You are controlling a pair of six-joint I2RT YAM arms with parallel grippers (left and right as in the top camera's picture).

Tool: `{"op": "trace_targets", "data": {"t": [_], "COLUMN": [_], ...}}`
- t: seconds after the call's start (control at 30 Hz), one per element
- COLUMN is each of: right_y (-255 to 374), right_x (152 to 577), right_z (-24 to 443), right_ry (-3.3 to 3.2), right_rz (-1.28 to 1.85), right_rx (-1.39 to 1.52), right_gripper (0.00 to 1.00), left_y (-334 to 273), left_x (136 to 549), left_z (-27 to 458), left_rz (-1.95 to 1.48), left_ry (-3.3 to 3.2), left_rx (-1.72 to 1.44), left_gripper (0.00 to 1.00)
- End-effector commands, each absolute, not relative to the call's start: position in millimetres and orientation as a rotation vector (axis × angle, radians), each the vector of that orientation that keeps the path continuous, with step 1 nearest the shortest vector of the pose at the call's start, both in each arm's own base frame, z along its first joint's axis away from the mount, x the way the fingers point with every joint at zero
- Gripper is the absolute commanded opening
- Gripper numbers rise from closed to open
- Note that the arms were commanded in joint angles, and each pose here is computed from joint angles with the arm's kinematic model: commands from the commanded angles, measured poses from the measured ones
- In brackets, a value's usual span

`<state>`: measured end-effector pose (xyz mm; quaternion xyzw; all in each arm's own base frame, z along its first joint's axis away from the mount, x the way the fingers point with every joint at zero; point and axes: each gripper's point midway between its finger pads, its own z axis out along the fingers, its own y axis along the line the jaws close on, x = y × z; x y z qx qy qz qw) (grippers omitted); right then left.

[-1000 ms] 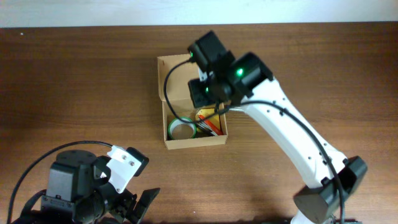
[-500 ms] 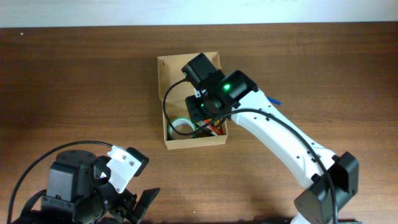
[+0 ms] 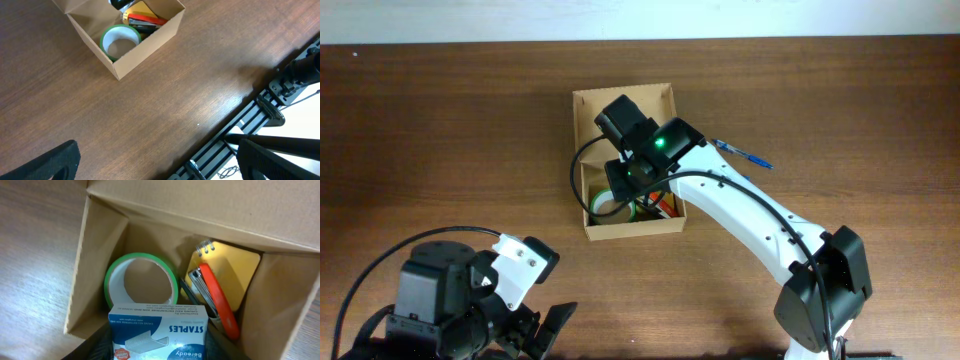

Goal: Pack container
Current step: 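Lower the staples box into the box and push it down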

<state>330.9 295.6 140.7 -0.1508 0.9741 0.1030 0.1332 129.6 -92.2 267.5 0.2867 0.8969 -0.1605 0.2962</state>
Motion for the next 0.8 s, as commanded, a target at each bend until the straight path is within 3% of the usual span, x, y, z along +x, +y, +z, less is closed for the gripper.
{"op": "trace_targets", "data": {"t": [0.0,0.77], "right_y": [302.2,321.3], "right_x": [329.3,361.1], "right_z": [133.7,113.8], "right_ry": [2.844,2.760], "right_rz": [0.317,0.346], "right_rx": [-0.400,-0.329], "right_gripper": [0.50,0.50], "left_y": [-94.9,-94.9], "left_x": [128.4,128.4], "left_z": [272.0,272.0], "left_rz": [-0.451,-0.451], "left_ry": [2.373,2.373], "left_rx": [0.757,0.757], "left_gripper": [1.00,0.99]}}
